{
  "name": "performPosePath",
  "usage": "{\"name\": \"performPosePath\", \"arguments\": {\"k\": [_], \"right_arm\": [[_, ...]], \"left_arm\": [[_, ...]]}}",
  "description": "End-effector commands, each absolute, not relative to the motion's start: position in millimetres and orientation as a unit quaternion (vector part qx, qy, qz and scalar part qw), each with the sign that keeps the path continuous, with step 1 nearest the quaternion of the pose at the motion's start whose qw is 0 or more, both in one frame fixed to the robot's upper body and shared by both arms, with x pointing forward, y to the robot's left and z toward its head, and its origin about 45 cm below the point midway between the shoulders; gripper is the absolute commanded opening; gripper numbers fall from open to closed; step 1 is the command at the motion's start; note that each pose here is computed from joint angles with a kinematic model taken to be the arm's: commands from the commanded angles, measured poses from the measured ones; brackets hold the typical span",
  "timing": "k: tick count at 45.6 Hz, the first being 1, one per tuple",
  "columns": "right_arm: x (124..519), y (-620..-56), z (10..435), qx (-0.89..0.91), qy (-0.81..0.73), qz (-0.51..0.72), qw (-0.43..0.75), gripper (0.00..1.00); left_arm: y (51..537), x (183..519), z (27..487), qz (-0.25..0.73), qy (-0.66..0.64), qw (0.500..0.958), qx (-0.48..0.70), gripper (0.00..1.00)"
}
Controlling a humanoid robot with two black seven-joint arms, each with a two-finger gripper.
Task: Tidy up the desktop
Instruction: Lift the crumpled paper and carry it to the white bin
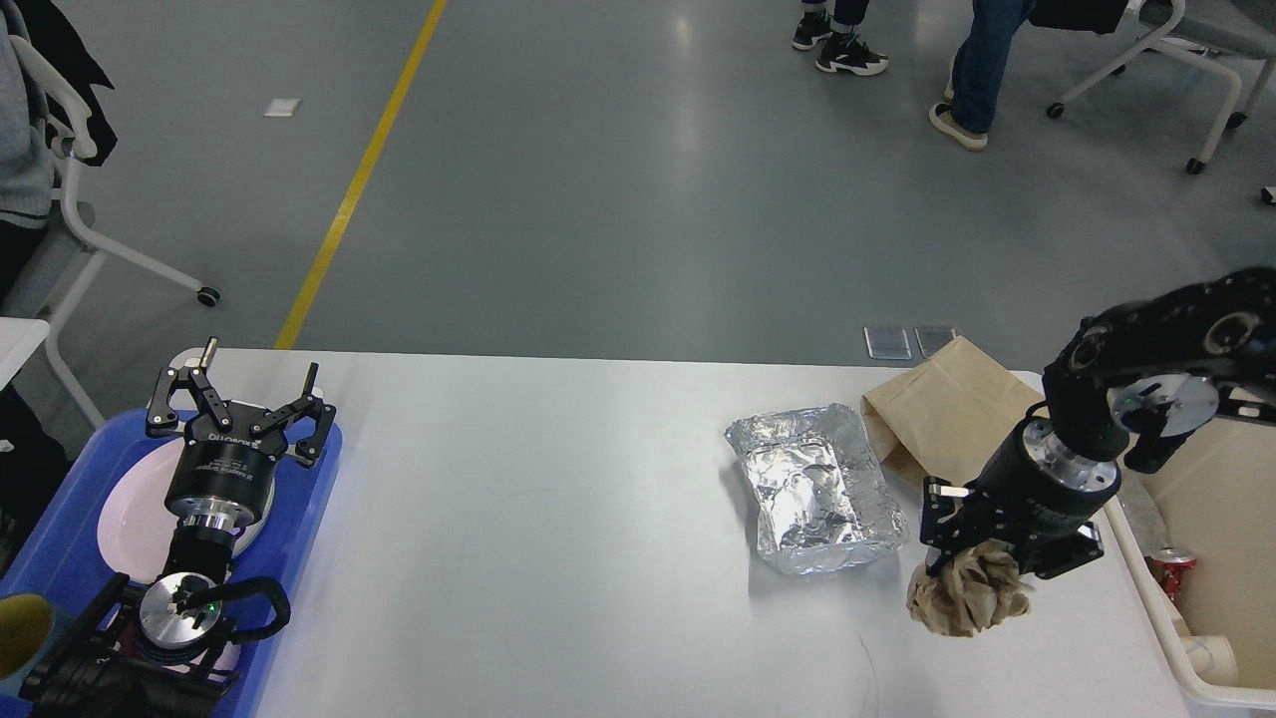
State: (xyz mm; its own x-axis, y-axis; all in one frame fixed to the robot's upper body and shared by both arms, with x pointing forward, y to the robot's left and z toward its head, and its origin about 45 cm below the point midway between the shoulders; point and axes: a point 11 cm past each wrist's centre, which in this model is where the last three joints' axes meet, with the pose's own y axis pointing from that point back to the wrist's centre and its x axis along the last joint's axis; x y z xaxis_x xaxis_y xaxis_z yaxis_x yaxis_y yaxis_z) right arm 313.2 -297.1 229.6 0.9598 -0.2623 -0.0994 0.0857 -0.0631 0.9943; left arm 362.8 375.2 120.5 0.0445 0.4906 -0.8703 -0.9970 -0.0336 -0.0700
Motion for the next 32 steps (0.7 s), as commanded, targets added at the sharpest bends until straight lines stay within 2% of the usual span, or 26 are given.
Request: {"name": "performPosePath", "arguments": {"k": [1,13,24,32], "right_arm": [[319.0,-292.6,283.3,0.716,-0.080,-0.083,0.689,0.00],[309.0,-280.9,341.5,0.720,-0.141,-0.072,0.675,0.00],[329.1,-309.8,345.1,0.653,-0.259,-0.021,0.712,0.00],[328.8,-310.5,341.8,0.646,-0.257,-0.013,0.719,0.00]], "left_arm": [[375.3,362.6,120.4,0.608,0.329,0.612,-0.384,0.96],[375.3,362.6,120.4,0.608,0.329,0.612,-0.384,0.96],[375.3,362.6,120.4,0.608,0.329,0.612,-0.384,0.96],[375.3,362.6,120.4,0.608,0.329,0.612,-0.384,0.96]]}}
